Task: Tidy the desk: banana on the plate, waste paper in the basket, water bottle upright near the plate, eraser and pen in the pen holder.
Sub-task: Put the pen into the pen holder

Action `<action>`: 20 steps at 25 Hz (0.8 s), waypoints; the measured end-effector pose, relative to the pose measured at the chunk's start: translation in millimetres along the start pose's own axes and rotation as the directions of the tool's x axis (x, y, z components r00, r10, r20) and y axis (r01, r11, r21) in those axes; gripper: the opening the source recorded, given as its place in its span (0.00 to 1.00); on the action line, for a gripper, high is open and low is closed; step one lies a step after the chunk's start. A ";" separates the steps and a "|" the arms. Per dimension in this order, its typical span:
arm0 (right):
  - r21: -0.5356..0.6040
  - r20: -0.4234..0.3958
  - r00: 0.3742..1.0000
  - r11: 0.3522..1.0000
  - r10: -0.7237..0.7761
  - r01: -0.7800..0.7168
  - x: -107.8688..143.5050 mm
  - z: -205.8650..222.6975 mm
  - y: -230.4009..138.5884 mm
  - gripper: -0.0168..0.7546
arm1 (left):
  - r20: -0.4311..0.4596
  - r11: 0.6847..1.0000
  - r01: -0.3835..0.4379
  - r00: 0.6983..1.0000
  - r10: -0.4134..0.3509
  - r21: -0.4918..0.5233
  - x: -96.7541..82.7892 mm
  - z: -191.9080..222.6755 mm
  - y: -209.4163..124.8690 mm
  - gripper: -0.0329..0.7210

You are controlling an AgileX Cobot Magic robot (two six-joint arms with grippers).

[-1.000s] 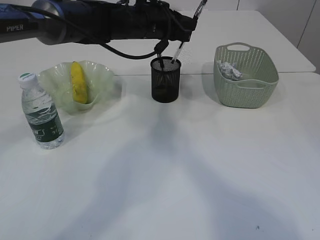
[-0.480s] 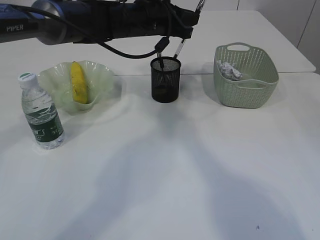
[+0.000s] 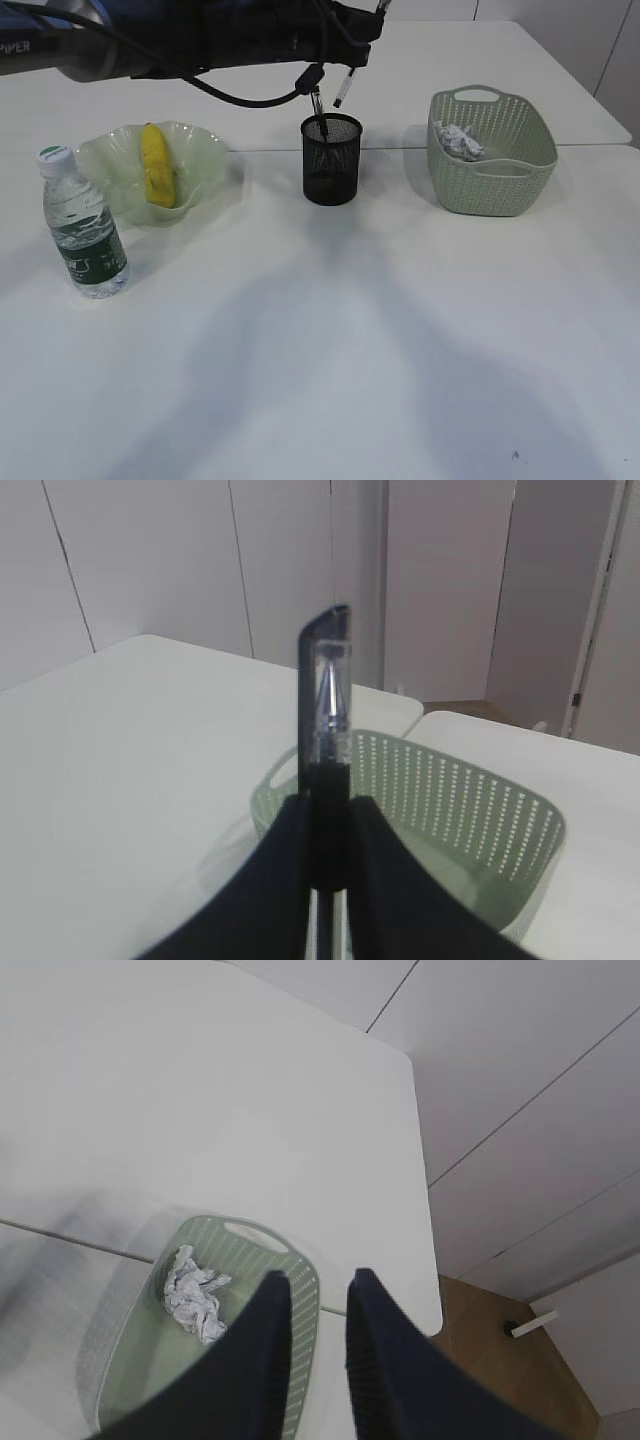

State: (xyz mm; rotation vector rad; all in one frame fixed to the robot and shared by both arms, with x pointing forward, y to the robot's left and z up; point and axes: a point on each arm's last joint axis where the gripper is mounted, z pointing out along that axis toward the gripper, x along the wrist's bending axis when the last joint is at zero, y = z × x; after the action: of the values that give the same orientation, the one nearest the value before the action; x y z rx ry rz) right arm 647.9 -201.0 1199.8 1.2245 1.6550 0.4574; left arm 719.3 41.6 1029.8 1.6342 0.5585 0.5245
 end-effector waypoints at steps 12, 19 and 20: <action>-0.013 -0.001 1.000 1.000 -0.001 0.001 0.1 0.0 1.2 0.21 | -0.141 1.000 0.008 0.990 -0.005 0.026 42.6 -17.5 -5.4 0.10; -0.014 -0.001 1.000 1.000 -0.001 0.001 0.1 0.0 1.2 0.21 | -0.194 0.999 0.011 0.981 -0.001 0.051 58.6 -21.8 -16.1 0.10; -0.014 -0.001 1.000 1.000 -0.001 0.001 0.1 0.0 1.2 0.21 | -0.193 0.998 0.012 0.981 0.000 0.059 59.0 -20.4 -20.7 0.10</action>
State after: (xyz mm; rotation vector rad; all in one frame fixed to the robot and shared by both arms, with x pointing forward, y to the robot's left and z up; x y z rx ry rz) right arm 648.6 -200.4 1200.7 1.2133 1.6511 0.4678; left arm 751.2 96.7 1013.2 1.6476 0.7284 0.6723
